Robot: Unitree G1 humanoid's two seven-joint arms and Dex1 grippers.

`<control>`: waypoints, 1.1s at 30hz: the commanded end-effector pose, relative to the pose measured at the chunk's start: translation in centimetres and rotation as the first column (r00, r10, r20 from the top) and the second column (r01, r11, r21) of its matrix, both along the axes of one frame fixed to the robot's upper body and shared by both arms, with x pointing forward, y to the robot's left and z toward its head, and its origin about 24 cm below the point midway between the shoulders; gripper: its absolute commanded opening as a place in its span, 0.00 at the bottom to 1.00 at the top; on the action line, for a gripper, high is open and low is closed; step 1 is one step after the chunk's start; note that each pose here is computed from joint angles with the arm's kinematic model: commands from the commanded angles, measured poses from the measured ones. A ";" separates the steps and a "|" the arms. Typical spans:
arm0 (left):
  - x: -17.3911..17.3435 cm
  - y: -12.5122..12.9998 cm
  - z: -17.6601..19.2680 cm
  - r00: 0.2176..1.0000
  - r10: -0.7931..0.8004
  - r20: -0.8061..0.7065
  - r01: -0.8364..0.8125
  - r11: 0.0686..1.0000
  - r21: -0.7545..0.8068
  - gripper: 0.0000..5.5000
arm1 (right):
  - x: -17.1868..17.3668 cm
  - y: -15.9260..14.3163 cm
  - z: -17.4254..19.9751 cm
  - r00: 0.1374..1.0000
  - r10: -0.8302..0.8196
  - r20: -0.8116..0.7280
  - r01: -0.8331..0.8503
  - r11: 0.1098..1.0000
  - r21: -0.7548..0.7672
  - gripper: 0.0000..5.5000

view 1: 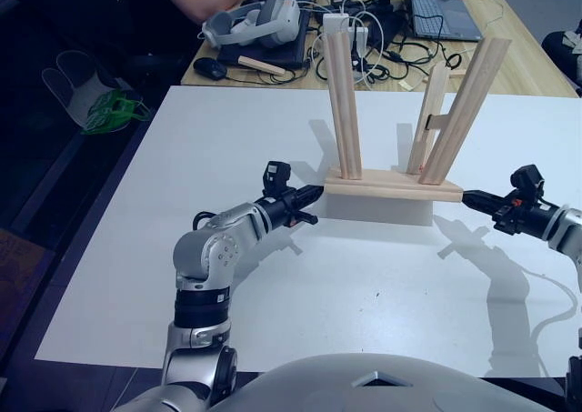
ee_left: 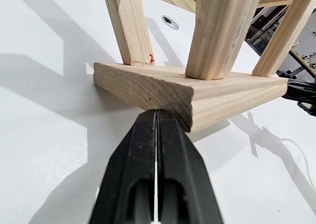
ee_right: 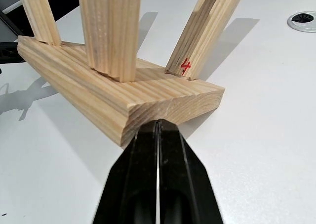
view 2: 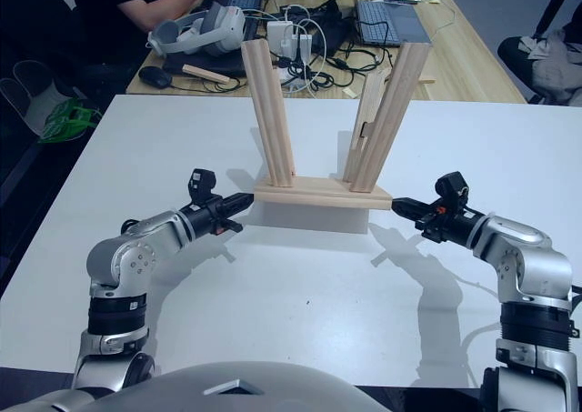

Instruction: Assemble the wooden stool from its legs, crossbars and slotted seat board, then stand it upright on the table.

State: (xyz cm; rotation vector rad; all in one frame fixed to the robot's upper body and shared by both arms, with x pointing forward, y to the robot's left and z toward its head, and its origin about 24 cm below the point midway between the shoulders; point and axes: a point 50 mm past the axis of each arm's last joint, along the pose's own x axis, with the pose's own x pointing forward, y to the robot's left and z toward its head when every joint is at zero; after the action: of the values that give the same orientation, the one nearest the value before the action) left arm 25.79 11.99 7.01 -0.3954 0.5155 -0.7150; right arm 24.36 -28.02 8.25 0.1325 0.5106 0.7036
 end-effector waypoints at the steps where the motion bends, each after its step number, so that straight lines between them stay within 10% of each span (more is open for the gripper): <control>1: -0.5 -4.0 2.8 0.977 -0.184 0.104 0.202 0.958 -0.202 0.01 | 0.7 3.2 0.8 0.989 0.138 0.059 -0.145 0.981 0.132 0.00; 33: -0.8 -4.2 3.5 0.970 -0.205 0.133 0.234 0.938 -0.255 0.01 | 0.9 3.5 1.7 0.990 0.122 0.068 -0.134 0.971 0.200 0.00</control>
State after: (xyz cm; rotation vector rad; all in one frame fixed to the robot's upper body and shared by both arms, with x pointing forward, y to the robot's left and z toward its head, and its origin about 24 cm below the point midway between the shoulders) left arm 25.82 12.07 8.35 -0.4467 0.4289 -0.7438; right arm 24.79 -28.16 9.84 0.1850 0.4511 0.6857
